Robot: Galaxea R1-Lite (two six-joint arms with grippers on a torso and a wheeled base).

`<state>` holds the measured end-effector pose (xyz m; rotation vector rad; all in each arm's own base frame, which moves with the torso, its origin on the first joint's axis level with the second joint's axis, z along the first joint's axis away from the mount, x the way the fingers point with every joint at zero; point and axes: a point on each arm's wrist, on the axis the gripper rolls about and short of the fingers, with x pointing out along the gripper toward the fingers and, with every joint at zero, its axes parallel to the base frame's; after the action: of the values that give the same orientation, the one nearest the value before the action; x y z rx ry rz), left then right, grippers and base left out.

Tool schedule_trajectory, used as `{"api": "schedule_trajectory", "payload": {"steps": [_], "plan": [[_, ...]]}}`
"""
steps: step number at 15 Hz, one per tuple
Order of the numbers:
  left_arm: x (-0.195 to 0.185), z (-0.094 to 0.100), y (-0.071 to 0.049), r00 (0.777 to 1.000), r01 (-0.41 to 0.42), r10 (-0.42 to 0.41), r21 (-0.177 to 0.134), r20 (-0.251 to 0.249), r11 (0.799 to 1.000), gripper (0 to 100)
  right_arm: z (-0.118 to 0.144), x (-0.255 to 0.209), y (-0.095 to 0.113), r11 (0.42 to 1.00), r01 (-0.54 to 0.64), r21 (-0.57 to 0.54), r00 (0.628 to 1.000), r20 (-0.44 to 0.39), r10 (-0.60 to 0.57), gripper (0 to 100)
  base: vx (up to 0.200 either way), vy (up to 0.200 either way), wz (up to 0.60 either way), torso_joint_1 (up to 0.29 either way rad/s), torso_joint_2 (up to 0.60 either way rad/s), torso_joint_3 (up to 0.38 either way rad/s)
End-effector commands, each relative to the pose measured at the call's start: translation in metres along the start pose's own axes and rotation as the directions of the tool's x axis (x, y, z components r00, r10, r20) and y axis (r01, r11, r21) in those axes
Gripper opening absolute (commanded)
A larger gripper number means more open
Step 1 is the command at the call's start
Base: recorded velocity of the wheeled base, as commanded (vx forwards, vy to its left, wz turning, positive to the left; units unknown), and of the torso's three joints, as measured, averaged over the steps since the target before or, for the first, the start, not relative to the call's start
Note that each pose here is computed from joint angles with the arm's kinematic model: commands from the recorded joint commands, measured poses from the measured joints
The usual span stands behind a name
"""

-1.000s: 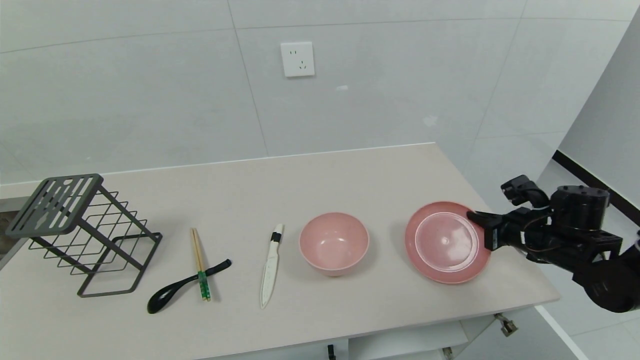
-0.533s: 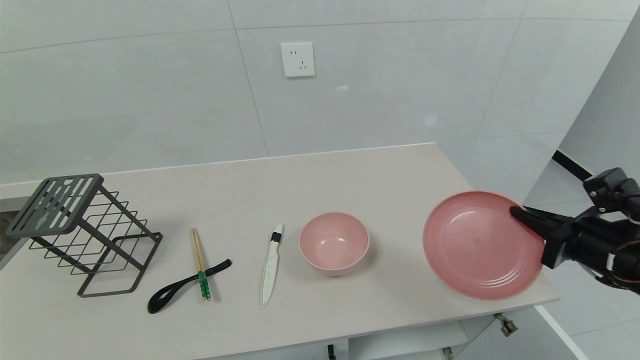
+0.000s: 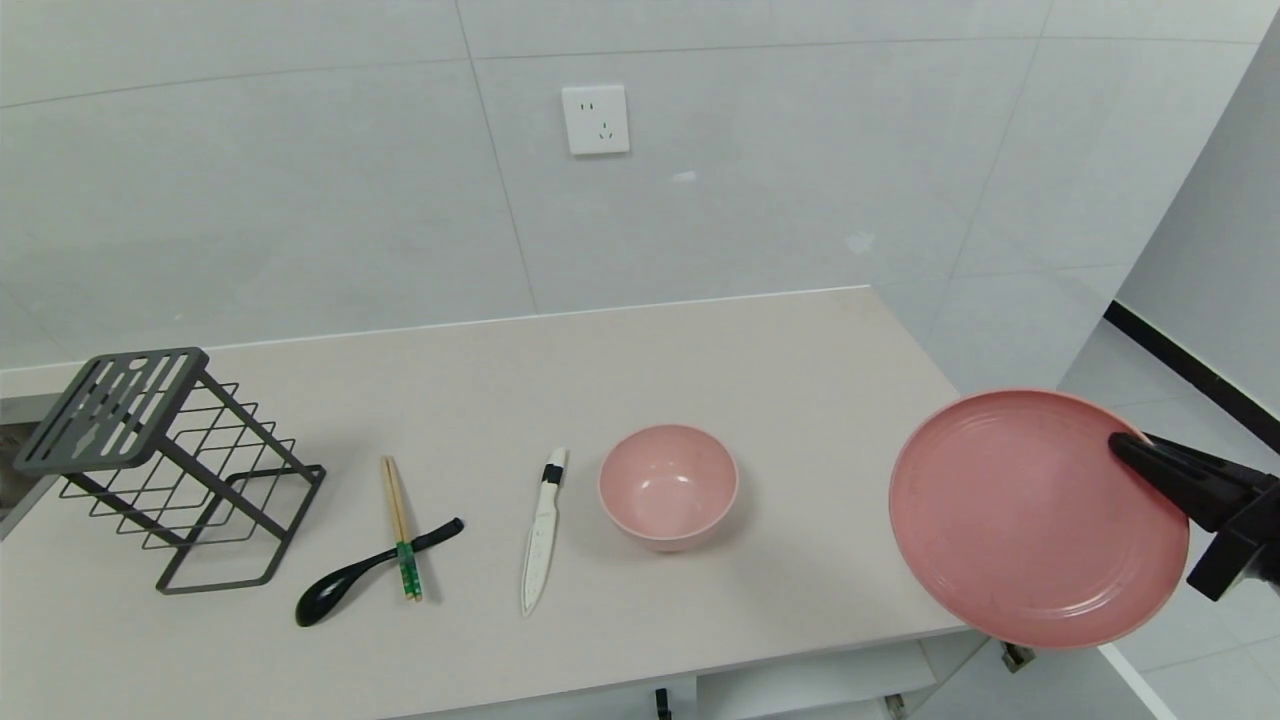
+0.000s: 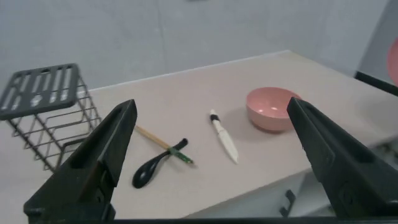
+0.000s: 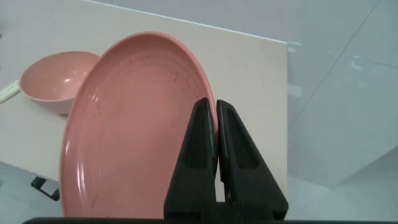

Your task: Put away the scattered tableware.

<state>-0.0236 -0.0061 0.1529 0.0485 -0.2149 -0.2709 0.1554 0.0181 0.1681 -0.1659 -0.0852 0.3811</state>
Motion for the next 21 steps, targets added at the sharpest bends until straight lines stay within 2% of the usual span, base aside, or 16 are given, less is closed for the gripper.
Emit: {"api": "schedule_trajectory", "payload": {"steps": [1, 2, 3, 4, 5, 6, 7, 8, 10, 11, 13, 14, 16, 19, 20, 21], "plan": [[0.039, 0.026, 0.009, 0.981, 0.146, -0.142, 0.022, -0.132, 0.989, 100, 0.007, -0.003, 0.0, 1.0, 0.005, -0.015, 0.999, 0.037, -0.004, 0, 0.0, 0.0, 0.0, 0.0, 0.0, 0.0], [0.054, 0.029, 0.012, 0.968, 0.203, -0.188, 0.076, -0.166, 0.976, 100, 0.011, -0.001, -0.001, 1.0, 0.005, -0.023, 0.998, 0.058, -0.004, 0, 0.0, 0.0, 0.0, 0.0, 0.0, 0.0], [0.062, 0.03, 0.013, 0.956, 0.253, -0.233, 0.104, -0.176, 0.962, 100, 0.013, -0.002, -0.001, 1.0, 0.005, -0.025, 0.998, 0.064, -0.003, 0, 0.0, 0.0, 0.0, 0.0, 0.0, 0.0], [0.081, 0.029, 0.014, 0.912, 0.39, -0.364, 0.124, -0.19, 0.913, 100, 0.016, -0.006, 0.0, 0.999, 0.009, -0.031, 0.996, 0.084, -0.006, 0, 0.0, 0.0, 0.0, 0.0, 0.0, 0.0], [0.09, 0.026, 0.015, 0.895, 0.426, -0.4, 0.113, -0.197, 0.898, 100, 0.019, -0.007, 0.0, 0.999, 0.005, -0.036, 0.995, 0.098, -0.002, 0, 0.0, 0.0, 0.0, 0.0, 0.0, 0.0], [0.101, 0.02, 0.016, 0.866, 0.476, -0.452, 0.071, -0.213, 0.877, 100, 0.022, -0.01, 0.001, 0.999, -0.005, -0.042, 0.993, 0.115, 0.01, 0, 0.0, 0.0, 0.0, 0.0, 0.0, 0.0], [0.109, 0.017, 0.018, 0.859, 0.477, -0.458, 0.031, -0.23, 0.878, 100, 0.021, -0.01, 0.001, 0.999, -0.005, -0.042, 0.993, 0.115, 0.01, 0, 0.0, 0.0, 0.0, 0.0, 0.0, 0.0], [0.118, 0.014, 0.019, 0.856, 0.466, -0.459, -0.03, -0.239, 0.884, 100, 0.02, -0.01, 0.002, 0.999, -0.009, -0.041, 0.994, 0.112, 0.013, 0, 0.0, 0.0, 0.0, 0.0, 0.0, 0.0], [0.141, 0.007, 0.024, 0.854, 0.449, -0.46, -0.101, -0.244, 0.888, 100, 0.015, -0.01, 0.003, 0.999, -0.013, -0.036, 0.996, 0.089, 0.016, 0, 0.0, 0.0, 0.0, 0.0, 0.0, 0.0], [0.155, 0.002, 0.027, 0.853, 0.442, -0.459, -0.124, -0.248, 0.889, 100, 0.012, -0.01, 0.003, 0.999, -0.016, -0.031, 0.997, 0.074, 0.018, 0, 0.0, 0.0, 0.0, 0.0, 0.0, 0.0], [0.172, -0.008, 0.03, 0.848, 0.441, -0.464, -0.142, -0.256, 0.886, 100, 0.009, -0.01, 0.004, 0.999, -0.017, -0.027, 0.998, 0.061, 0.019, 0, 0.0, 0.0, 0.0, 0.0, 0.0, 0.0], [0.192, -0.02, 0.029, 0.828, 0.465, -0.492, -0.162, -0.269, 0.87, 100, 0.007, -0.011, 0.004, 0.999, -0.02, -0.026, 0.998, 0.054, 0.021, 0, 0.0, 0.0, 0.0, 0.0, 0.0, 0.0], [0.217, -0.033, 0.028, 0.816, 0.485, -0.513, -0.167, -0.269, 0.859, 100, 0.006, -0.011, 0.005, 0.999, -0.021, -0.024, 0.999, 0.05, 0.022, 0, 0.0, 0.0, 0.0, 0.0, 0.0, 0.0], [0.238, -0.04, 0.024, 0.835, 0.451, -0.475, -0.149, -0.279, 0.88, 100, 0.008, -0.012, 0.004, 0.999, -0.019, -0.028, 0.998, 0.06, 0.02, 0, 0.0, 0.0, 0.0, 0.0, 0.0, 0.0], [0.244, -0.04, 0.012, 0.831, 0.436, -0.473, -0.185, -0.293, 0.881, 100, 0.008, -0.012, 0.004, 0.999, -0.019, -0.028, 0.998, 0.06, 0.02, 0, 0.0, 0.0, 0.0, 0.0, 0.0, 0.0], [0.249, -0.038, 0.002, 0.823, 0.433, -0.487, -0.232, -0.294, 0.871, 100, 0.008, -0.012, 0.004, 0.999, -0.019, -0.028, 0.998, 0.06, 0.02, 0, 0.0, 0.0, 0.0, 0.0, 0.0, 0.0]]}}
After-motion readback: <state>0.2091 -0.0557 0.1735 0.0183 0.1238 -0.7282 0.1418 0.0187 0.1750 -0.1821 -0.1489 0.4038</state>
